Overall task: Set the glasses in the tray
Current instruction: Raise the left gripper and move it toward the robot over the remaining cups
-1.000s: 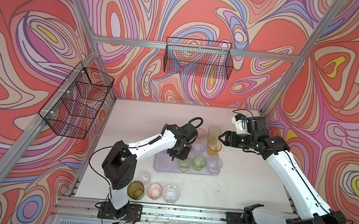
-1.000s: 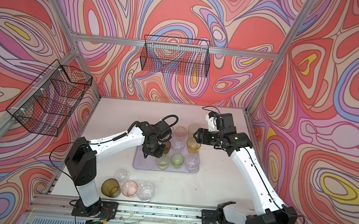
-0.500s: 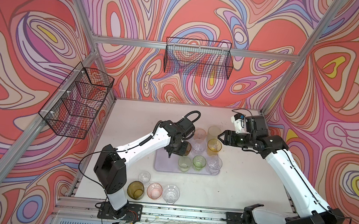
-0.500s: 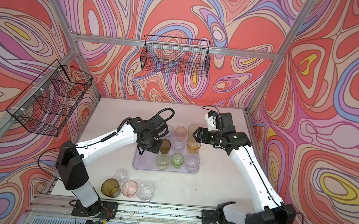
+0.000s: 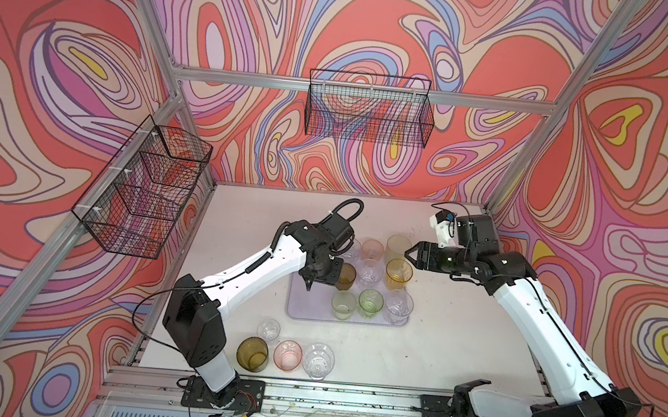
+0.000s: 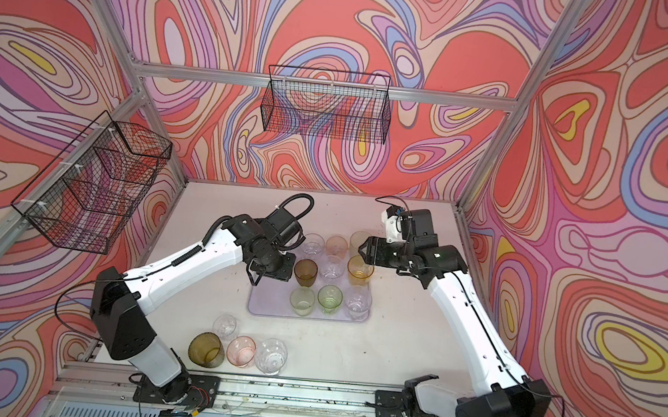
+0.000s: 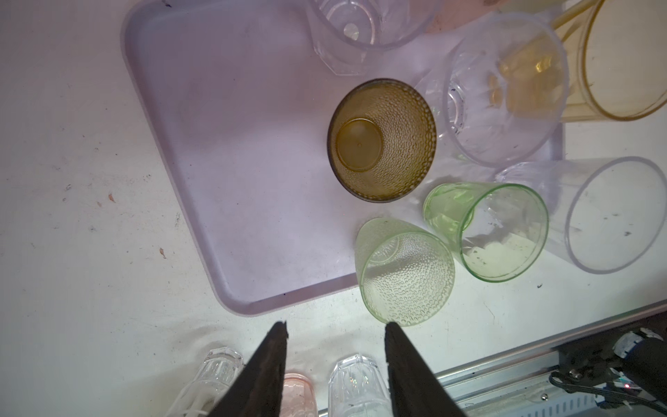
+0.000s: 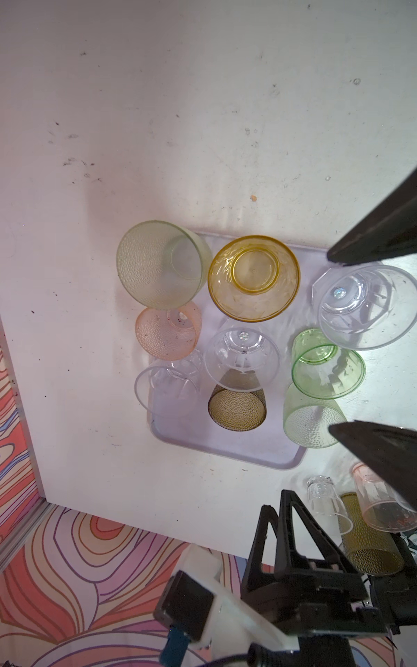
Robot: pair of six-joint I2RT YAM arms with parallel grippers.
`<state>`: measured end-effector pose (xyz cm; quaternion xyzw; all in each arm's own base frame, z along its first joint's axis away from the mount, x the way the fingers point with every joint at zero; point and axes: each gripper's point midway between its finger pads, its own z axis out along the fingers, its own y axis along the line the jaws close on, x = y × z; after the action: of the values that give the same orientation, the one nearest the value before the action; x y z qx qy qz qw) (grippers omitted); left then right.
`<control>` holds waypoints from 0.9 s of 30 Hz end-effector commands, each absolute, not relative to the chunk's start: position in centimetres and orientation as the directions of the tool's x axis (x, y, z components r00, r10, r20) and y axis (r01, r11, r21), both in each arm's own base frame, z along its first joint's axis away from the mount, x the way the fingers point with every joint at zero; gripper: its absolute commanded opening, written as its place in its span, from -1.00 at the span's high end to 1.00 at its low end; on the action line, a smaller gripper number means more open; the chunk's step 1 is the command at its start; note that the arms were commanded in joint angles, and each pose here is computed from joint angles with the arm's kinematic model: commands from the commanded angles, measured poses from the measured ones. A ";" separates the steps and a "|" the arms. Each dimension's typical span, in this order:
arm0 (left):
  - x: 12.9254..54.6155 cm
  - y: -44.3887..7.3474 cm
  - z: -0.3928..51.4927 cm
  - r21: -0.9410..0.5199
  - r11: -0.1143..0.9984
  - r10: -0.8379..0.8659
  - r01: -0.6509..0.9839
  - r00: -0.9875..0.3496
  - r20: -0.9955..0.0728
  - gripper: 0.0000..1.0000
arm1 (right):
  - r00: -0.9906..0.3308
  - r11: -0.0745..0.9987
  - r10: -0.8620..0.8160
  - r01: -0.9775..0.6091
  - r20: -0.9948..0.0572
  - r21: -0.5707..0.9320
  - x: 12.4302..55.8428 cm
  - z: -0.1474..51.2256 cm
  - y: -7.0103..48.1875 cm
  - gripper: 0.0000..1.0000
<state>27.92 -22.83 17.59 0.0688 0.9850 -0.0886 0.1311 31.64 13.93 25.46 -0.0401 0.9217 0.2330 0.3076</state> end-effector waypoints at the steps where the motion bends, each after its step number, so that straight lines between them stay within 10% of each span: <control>1: 26.8 -21.6 18.5 -0.209 0.973 0.048 0.098 -0.971 -0.232 0.04 | -0.790 0.883 0.071 -0.234 -0.609 0.406 31.6 26.5 13.9 -0.41; 27: 20.5 -11.8 17.8 -0.059 0.883 -0.468 -0.465 -0.868 -0.164 0.10 | -0.799 0.861 0.078 -0.248 -0.596 0.444 31.5 25.4 14.6 -0.42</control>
<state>22.07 -13.92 18.44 -0.1951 0.9743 -0.0493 0.1012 31.60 14.61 24.97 -0.0459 0.9174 0.2523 0.3044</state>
